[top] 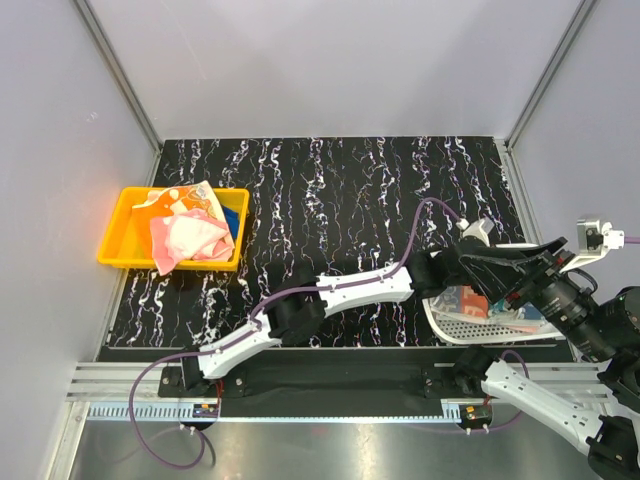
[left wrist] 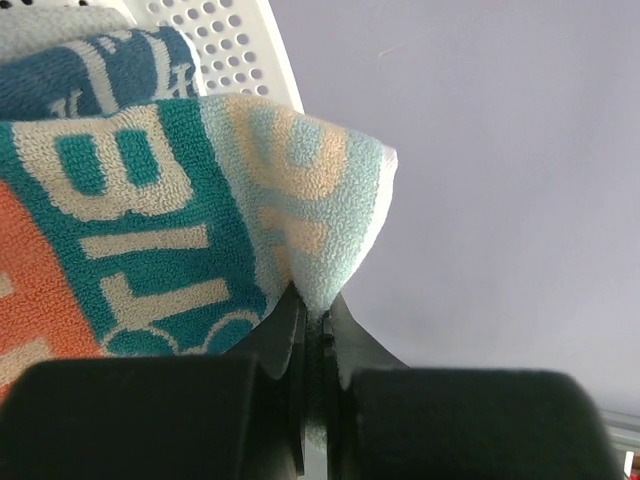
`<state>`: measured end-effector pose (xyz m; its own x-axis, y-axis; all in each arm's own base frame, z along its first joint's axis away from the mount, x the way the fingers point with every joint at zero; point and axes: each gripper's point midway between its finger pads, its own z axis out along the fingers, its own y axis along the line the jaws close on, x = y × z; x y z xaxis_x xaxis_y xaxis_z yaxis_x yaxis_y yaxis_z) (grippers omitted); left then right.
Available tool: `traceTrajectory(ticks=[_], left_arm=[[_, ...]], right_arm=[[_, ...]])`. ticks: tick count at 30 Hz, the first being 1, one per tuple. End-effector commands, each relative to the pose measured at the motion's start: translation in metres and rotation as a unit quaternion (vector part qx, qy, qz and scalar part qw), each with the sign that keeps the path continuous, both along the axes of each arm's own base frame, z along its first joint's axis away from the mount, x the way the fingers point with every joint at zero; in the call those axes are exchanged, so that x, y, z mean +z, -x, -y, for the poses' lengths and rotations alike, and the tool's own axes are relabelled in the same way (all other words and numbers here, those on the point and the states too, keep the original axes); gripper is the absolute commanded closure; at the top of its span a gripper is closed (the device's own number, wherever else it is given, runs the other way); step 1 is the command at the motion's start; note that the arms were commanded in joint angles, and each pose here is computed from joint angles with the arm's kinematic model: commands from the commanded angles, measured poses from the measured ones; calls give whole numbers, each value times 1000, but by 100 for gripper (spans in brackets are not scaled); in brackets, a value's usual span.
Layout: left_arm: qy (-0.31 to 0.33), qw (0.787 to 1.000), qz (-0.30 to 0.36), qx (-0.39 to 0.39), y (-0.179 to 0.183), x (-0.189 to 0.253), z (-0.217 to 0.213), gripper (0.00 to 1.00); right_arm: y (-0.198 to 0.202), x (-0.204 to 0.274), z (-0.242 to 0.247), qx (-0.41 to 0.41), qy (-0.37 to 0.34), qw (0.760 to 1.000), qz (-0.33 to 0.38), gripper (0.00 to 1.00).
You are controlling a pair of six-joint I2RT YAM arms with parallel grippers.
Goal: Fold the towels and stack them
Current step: Neatly place the folded towel into the bin
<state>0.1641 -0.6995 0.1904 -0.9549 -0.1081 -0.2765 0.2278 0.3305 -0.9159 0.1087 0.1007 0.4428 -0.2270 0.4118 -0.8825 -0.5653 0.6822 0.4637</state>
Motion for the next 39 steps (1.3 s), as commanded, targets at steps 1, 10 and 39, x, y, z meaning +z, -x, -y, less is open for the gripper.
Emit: traceTrajectory(ticks=[1, 10, 39], left_arm=[[59, 998, 2, 1, -3, 29, 14, 100], [83, 996, 10, -7, -21, 25, 19, 100], [98, 988, 113, -47, -35, 74, -49, 43]], right_arm=[[5, 6, -1, 15, -5, 1000, 16, 46], [3, -1, -8, 22, -3, 1000, 5, 46], [-9, -2, -29, 35, -15, 999, -11, 46]])
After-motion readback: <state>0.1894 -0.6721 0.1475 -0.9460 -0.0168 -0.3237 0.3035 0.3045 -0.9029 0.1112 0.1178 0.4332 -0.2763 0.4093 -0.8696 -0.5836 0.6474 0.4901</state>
